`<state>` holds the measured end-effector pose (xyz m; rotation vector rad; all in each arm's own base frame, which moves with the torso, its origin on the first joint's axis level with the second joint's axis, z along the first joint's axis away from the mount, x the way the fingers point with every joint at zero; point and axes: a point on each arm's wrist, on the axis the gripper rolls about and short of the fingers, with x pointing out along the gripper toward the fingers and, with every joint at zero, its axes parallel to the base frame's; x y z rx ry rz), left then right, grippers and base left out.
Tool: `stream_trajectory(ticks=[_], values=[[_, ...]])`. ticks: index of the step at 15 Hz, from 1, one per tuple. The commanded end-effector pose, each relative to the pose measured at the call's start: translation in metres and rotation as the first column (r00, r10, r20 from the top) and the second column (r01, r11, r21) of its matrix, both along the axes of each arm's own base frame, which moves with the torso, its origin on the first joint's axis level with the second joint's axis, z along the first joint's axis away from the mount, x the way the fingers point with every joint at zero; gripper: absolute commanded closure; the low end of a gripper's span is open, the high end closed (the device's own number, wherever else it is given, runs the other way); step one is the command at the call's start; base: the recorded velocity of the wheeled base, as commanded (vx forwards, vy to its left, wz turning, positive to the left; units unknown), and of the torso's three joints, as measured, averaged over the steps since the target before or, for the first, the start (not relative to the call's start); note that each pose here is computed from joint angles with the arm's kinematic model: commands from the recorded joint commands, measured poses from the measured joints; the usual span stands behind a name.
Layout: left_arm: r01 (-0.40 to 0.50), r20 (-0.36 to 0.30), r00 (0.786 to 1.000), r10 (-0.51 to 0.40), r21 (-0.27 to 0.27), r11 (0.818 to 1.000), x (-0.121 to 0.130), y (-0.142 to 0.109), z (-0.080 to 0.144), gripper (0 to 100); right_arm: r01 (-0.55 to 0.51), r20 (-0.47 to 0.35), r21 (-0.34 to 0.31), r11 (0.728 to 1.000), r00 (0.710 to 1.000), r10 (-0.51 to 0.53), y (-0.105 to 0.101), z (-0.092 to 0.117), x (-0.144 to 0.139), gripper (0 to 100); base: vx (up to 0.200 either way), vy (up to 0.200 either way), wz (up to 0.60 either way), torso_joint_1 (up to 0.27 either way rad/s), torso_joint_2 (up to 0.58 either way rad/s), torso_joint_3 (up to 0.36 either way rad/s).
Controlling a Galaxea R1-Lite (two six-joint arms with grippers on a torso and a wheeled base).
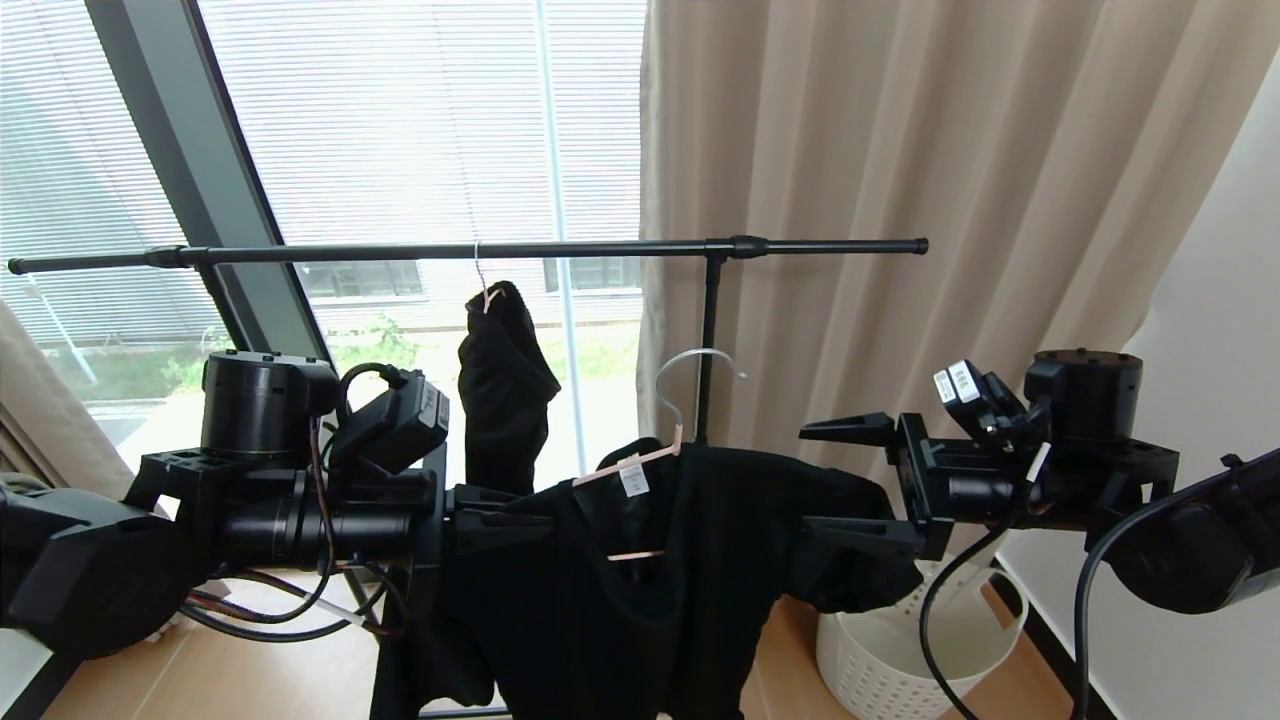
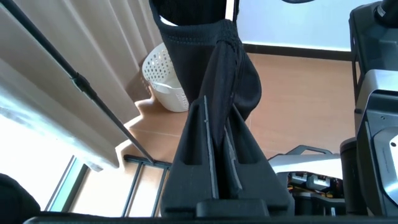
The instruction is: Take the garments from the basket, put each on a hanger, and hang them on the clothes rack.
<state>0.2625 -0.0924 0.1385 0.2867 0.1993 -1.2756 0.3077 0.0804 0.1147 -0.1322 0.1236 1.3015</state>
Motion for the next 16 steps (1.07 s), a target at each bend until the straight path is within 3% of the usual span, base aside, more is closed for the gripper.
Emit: stream_trajectory(ticks=[1,4,8,16], values=[[-0.03,0.019,0.999,0.03,-0.009,1.0,-0.009,0.01,0.008,100,0.005,-0.003,-0.001,1.0,1.0,-0.005,-0.001,-0.002,0.003,0,0.0,0.0,0.0,0.0,0.0,0.0],[-0.067,0.031,0.997,0.068,-0.016,0.998,-0.017,0.022,0.013,100,0.005,-0.006,-0.001,1.0,1.0,-0.005,-0.001,-0.002,0.003,0,0.0,0.0,0.0,0.0,0.0,0.0],[-0.102,0.029,0.994,0.103,-0.032,0.994,-0.023,0.029,0.021,100,0.024,-0.048,-0.009,1.0,0.999,-0.024,-0.005,-0.02,0.018,0,0.0,0.0,0.0,0.0,0.0,0.0],[-0.118,0.055,0.991,0.12,-0.045,0.992,-0.031,0.035,0.03,100,0.034,-0.08,-0.016,0.999,0.996,-0.035,-0.006,-0.035,0.029,0,0.0,0.0,0.0,0.0,0.0,0.0]])
